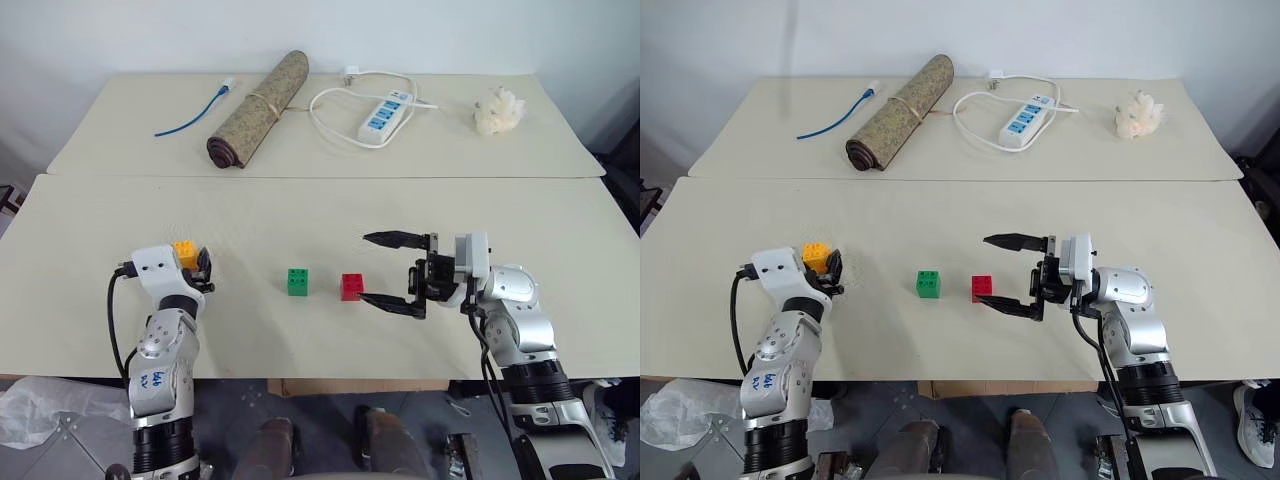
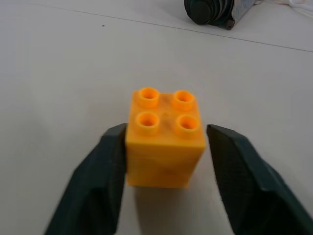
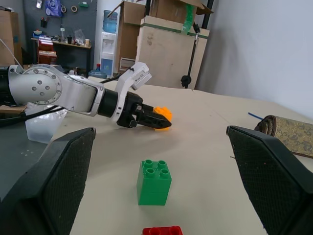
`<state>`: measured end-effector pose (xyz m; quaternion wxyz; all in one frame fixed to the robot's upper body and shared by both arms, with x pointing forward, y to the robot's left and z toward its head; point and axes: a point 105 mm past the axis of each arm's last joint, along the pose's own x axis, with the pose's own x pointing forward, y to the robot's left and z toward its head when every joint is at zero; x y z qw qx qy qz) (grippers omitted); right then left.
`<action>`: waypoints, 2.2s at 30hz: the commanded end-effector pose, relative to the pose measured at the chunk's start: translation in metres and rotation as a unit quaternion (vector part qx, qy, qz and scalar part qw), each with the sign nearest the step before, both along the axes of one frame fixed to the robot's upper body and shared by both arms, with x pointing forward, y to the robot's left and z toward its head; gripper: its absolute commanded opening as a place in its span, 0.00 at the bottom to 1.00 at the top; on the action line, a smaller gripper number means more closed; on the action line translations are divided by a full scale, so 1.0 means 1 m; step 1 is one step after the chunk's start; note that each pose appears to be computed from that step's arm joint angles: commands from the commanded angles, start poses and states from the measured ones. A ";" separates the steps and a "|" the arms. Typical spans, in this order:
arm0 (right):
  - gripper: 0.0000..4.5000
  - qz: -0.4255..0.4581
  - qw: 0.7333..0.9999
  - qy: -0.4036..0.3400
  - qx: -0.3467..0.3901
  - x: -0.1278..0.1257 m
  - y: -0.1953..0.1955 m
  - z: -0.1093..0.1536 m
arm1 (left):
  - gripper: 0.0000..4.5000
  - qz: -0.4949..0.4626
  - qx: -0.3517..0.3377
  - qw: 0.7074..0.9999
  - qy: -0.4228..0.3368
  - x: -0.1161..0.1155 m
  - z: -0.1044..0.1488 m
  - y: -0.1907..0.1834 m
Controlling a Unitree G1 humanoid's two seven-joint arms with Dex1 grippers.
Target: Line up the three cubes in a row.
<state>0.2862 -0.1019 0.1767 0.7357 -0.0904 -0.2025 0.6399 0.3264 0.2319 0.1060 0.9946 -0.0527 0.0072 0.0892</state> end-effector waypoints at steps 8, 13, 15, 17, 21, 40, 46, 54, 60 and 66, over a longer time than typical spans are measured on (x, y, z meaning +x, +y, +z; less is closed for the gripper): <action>1.00 -0.040 0.999 -0.023 -0.014 0.000 -0.020 0.002 | 0.33 -0.437 0.143 0.885 -0.078 -0.036 0.067 0.002; 1.00 -0.061 0.997 -0.023 -0.037 0.002 -0.037 -0.003 | 0.33 -0.580 0.189 0.792 -0.018 -0.035 0.059 -0.011; 1.00 -0.069 0.996 -0.021 -0.051 0.003 -0.047 -0.005 | 0.33 -0.635 0.200 0.746 -0.005 -0.031 0.053 -0.021; 1.00 -0.071 0.995 -0.020 -0.061 0.001 -0.053 -0.007 | 0.33 -0.678 0.232 0.697 0.005 -0.026 0.043 -0.030; 1.00 -0.090 0.994 -0.014 -0.060 -0.008 -0.063 -0.011 | 0.33 -0.712 0.269 0.649 0.005 -0.011 0.027 -0.043; 1.00 -0.095 0.993 0.001 -0.065 -0.023 -0.072 -0.018 | 0.33 -0.704 0.269 0.657 0.020 0.002 0.010 -0.032; 1.00 -0.085 0.994 0.002 -0.063 -0.022 -0.066 -0.018 | 0.75 -0.698 0.276 0.661 0.017 0.002 0.010 -0.030; 1.00 -0.067 0.996 -0.012 -0.054 -0.016 -0.056 -0.008 | 0.87 -0.641 0.270 0.718 -0.005 -0.006 0.043 0.007; 1.00 -0.023 0.991 -0.028 -0.131 -0.013 -0.047 -0.006 | 0.87 -0.552 0.318 0.771 0.004 -0.029 0.067 0.035; 1.00 -0.037 0.990 -0.027 -0.134 -0.003 -0.043 0.010 | 0.87 -0.511 0.312 0.801 0.000 -0.045 0.075 0.046</action>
